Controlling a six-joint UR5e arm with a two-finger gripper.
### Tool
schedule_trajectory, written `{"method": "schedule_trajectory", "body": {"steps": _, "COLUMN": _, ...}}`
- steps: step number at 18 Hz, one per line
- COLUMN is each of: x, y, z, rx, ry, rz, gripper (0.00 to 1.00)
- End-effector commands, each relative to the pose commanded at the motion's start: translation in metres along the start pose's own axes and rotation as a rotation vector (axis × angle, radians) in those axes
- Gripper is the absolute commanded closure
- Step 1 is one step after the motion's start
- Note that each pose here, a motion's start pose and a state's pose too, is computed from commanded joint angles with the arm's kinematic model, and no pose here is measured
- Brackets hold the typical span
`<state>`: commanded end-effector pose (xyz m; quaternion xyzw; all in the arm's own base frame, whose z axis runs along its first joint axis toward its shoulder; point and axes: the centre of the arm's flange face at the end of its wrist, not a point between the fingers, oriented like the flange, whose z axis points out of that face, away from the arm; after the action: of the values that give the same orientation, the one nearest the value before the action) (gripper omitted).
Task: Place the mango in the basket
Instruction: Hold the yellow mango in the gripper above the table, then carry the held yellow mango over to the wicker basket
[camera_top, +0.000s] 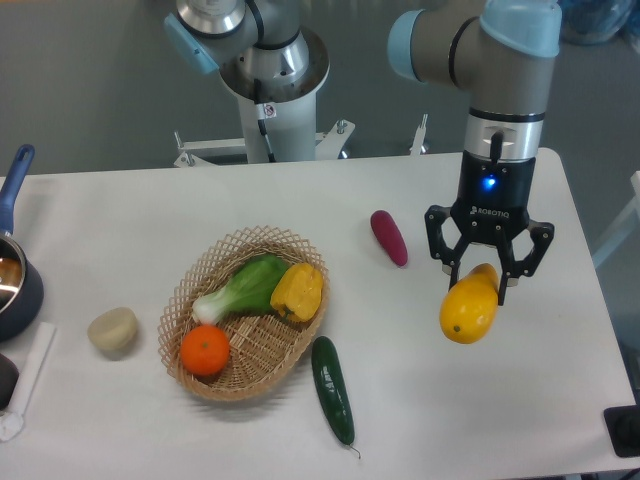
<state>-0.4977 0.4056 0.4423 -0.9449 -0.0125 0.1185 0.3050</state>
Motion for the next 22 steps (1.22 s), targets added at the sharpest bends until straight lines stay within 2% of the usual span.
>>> {"method": "schedule_trajectory", "body": {"steps": 9, "x": 0.002, "y": 0.002, "z": 0.003, "rx": -0.006, "ry": 0.005, "rz": -0.002, "gripper": 0.67}}
{"method": "schedule_trajectory", "body": {"steps": 14, "x": 0.009, "y": 0.001, "z": 0.009, "rx": -0.028, "ry": 0.01, "rz": -0.067, "gripper": 0.67}}
{"method": "schedule_trajectory", "body": {"steps": 20, "x": 0.067, "y": -0.035, "z": 0.052, "rx": -0.135, "ry": 0.021, "rz": -0.204, "gripper": 0.67}}
{"method": "schedule_trajectory", "body": {"steps": 22, "x": 0.093, "y": -0.048, "z": 0.07, "rx": -0.166, "ry": 0.035, "rz": -0.221, "gripper": 0.67}}
